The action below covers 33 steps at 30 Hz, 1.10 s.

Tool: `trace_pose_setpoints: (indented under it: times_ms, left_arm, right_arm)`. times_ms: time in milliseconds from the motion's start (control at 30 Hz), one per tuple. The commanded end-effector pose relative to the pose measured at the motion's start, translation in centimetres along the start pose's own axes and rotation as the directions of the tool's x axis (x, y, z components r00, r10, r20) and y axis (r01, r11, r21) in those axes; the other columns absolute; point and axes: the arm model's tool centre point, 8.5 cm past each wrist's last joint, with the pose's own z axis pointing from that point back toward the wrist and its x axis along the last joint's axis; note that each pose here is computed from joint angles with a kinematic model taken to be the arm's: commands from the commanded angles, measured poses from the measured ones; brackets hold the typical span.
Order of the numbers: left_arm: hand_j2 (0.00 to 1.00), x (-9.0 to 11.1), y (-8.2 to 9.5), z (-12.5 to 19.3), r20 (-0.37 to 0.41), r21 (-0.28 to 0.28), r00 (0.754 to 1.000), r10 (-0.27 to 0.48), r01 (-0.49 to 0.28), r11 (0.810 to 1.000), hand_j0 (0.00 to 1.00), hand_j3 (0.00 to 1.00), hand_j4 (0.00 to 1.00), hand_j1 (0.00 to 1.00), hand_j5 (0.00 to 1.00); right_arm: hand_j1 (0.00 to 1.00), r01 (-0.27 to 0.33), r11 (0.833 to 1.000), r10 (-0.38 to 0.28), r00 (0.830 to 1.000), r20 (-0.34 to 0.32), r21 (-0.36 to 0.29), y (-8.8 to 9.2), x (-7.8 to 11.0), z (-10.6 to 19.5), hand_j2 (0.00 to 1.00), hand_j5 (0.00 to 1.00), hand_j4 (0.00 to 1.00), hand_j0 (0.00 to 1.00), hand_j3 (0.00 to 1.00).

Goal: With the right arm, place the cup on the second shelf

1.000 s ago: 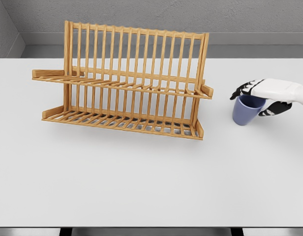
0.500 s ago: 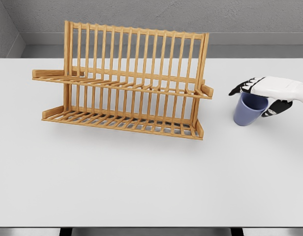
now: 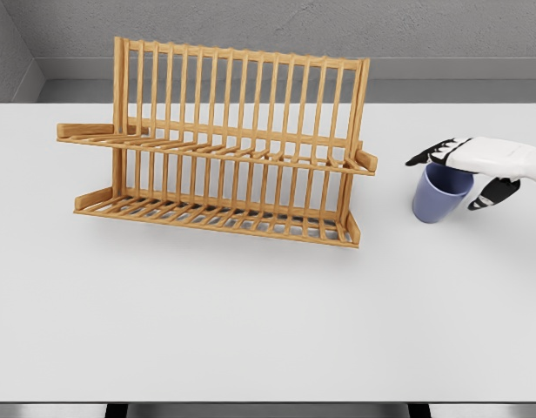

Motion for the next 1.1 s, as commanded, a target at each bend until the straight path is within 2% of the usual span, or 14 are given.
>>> trace_pose_setpoints:
  times_ms: [0, 533, 600, 633, 800, 867, 1067]
  left_arm:
    - [1.00, 0.0, 0.0, 0.0, 0.000, 0.000, 1.000, 0.001, -0.001, 1.000, 1.00, 1.00, 1.00, 1.00, 1.00]
    - [1.00, 0.0, 0.0, 0.0, 0.000, 0.000, 1.000, 0.001, -0.001, 1.000, 1.00, 1.00, 1.00, 1.00, 1.00]
    - [1.00, 0.0, 0.0, 0.0, 0.000, 0.000, 1.000, 0.001, -0.001, 1.000, 1.00, 1.00, 1.00, 1.00, 1.00]
    - [1.00, 0.0, 0.0, 0.0, 0.000, 0.000, 1.000, 0.001, -0.001, 1.000, 1.00, 1.00, 1.00, 1.00, 1.00]
    - [1.00, 0.0, 0.0, 0.0, 0.000, 0.001, 1.000, 0.001, -0.001, 1.000, 1.00, 1.00, 1.00, 1.00, 1.00]
    - [1.00, 0.0, 0.0, 0.0, 0.000, 0.000, 1.000, 0.001, -0.001, 1.000, 1.00, 1.00, 1.00, 1.00, 1.00]
    - [1.00, 0.0, 0.0, 0.0, 0.000, 0.000, 1.000, 0.001, -0.001, 1.000, 1.00, 1.00, 1.00, 1.00, 1.00]
  right_arm:
    - [1.00, 0.008, 1.000, -0.008, 1.000, -0.004, -0.002, 0.0, -0.2, 0.1, 1.00, 1.00, 1.00, 1.00, 1.00]
    - [1.00, 0.022, 1.000, -0.022, 1.000, -0.003, 0.014, 0.4, -0.4, -1.1, 1.00, 1.00, 1.00, 1.00, 1.00]
    - [0.87, 0.019, 1.000, -0.019, 1.000, -0.001, 0.012, 0.3, -0.3, -1.1, 0.87, 0.87, 0.87, 0.87, 0.87]
    - [0.85, 0.014, 1.000, -0.014, 1.000, -0.001, 0.005, 0.0, -0.3, -1.0, 0.85, 0.85, 0.85, 0.85, 0.85]
    - [0.83, 0.012, 1.000, -0.012, 1.000, 0.000, 0.001, -0.2, -0.2, -1.0, 0.83, 0.83, 0.83, 0.83, 0.83]
    - [0.77, 0.010, 1.000, -0.010, 1.000, 0.003, 0.001, -0.2, -0.2, -1.0, 0.77, 0.77, 0.77, 0.77, 0.77]
    - [0.71, 0.007, 1.000, -0.007, 1.000, 0.005, -0.001, -0.3, -0.1, -1.0, 0.71, 0.71, 0.71, 0.71, 0.71]
